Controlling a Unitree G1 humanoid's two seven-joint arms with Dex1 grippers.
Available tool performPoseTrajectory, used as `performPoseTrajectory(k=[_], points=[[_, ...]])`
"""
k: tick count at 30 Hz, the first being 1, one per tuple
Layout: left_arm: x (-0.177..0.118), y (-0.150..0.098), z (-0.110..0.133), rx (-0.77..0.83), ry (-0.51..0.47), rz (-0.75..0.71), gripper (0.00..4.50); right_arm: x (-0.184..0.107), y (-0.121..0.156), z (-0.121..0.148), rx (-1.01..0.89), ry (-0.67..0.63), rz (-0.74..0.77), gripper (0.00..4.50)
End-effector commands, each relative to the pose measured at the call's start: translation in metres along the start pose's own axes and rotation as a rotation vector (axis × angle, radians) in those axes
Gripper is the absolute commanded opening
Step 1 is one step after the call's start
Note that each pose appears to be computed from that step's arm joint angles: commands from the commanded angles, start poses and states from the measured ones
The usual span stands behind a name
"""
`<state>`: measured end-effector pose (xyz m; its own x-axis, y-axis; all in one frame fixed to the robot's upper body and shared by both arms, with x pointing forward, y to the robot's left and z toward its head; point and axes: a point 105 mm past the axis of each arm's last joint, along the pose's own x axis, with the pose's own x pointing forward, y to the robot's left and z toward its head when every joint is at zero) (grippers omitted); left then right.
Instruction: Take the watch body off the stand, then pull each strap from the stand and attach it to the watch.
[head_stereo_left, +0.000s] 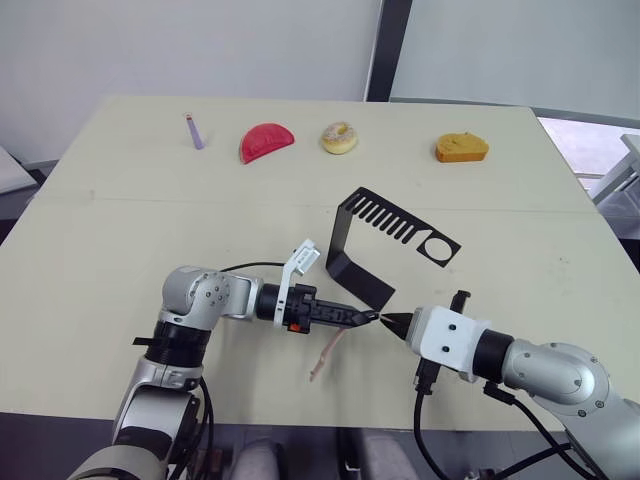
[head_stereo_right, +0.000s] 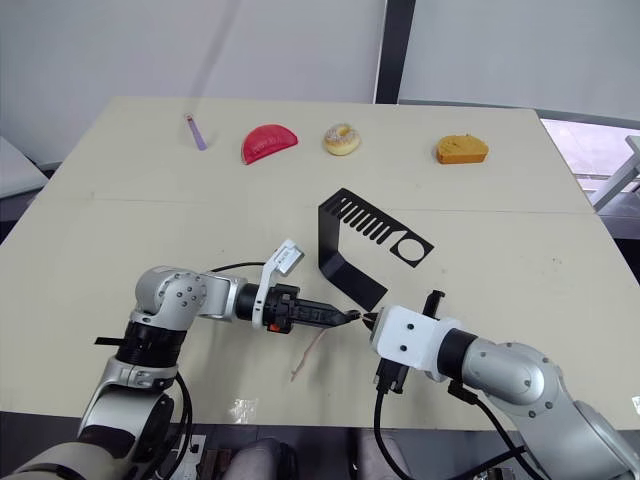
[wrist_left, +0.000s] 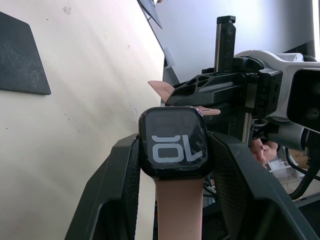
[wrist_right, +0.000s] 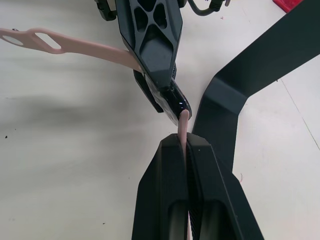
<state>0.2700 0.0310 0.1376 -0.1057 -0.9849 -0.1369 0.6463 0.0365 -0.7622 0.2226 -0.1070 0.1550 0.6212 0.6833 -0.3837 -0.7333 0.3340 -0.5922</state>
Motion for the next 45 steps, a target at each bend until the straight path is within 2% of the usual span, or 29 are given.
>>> performPoseTrajectory(k=[1,45], points=[[0.0096,-0.0217,0.0056,0.063,0.014,-0.094,1.6,-0.0004,-0.0013,0.0093,-0.028,-0.034,-0.006,0.0],[0.0112,-0.0238,0.0057,0.072,0.006,-0.098,1.6,0.0007,-0.0081,0.0098,-0.018,-0.023,-0.031,0.0]])
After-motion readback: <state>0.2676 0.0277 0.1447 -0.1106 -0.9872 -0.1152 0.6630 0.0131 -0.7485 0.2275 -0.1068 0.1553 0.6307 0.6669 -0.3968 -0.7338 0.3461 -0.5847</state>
